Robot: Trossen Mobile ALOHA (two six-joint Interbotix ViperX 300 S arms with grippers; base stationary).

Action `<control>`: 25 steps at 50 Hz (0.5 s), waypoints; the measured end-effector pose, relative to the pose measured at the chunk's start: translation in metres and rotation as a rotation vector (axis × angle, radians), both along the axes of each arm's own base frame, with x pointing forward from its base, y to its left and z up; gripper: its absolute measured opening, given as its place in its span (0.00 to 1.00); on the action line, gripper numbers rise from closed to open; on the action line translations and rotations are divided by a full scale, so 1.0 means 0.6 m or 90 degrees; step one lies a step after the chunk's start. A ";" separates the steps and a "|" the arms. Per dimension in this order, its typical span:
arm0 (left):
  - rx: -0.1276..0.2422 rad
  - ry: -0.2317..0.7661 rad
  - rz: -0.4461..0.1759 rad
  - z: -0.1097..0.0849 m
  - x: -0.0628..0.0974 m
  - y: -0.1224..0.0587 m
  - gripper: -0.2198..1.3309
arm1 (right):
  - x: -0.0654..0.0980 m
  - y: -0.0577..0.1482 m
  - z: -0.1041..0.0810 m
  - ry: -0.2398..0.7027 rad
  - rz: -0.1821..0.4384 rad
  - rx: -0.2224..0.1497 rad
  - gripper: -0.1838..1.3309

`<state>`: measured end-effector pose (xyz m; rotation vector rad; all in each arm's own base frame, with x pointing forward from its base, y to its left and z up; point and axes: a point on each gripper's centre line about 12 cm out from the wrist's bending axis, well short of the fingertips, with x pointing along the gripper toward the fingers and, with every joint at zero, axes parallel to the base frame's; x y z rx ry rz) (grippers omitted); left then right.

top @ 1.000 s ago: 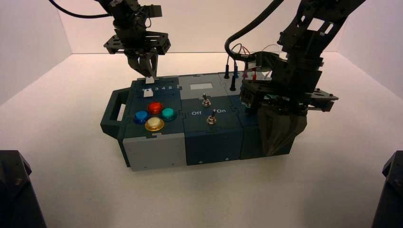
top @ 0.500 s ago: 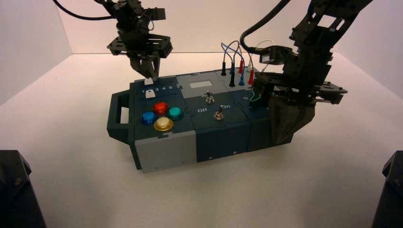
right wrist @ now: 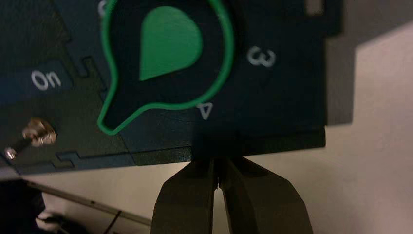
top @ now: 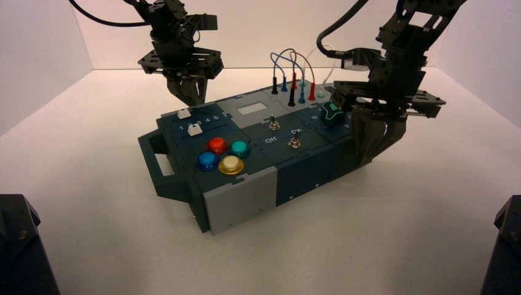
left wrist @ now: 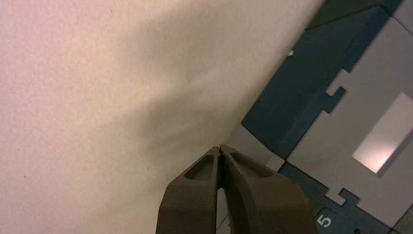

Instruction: Rotate the box counterclockwise.

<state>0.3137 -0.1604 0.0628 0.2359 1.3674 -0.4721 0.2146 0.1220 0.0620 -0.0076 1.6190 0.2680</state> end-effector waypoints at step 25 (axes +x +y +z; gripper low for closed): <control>0.014 0.035 -0.039 0.001 -0.045 -0.007 0.04 | 0.094 0.011 0.002 -0.043 -0.002 -0.004 0.02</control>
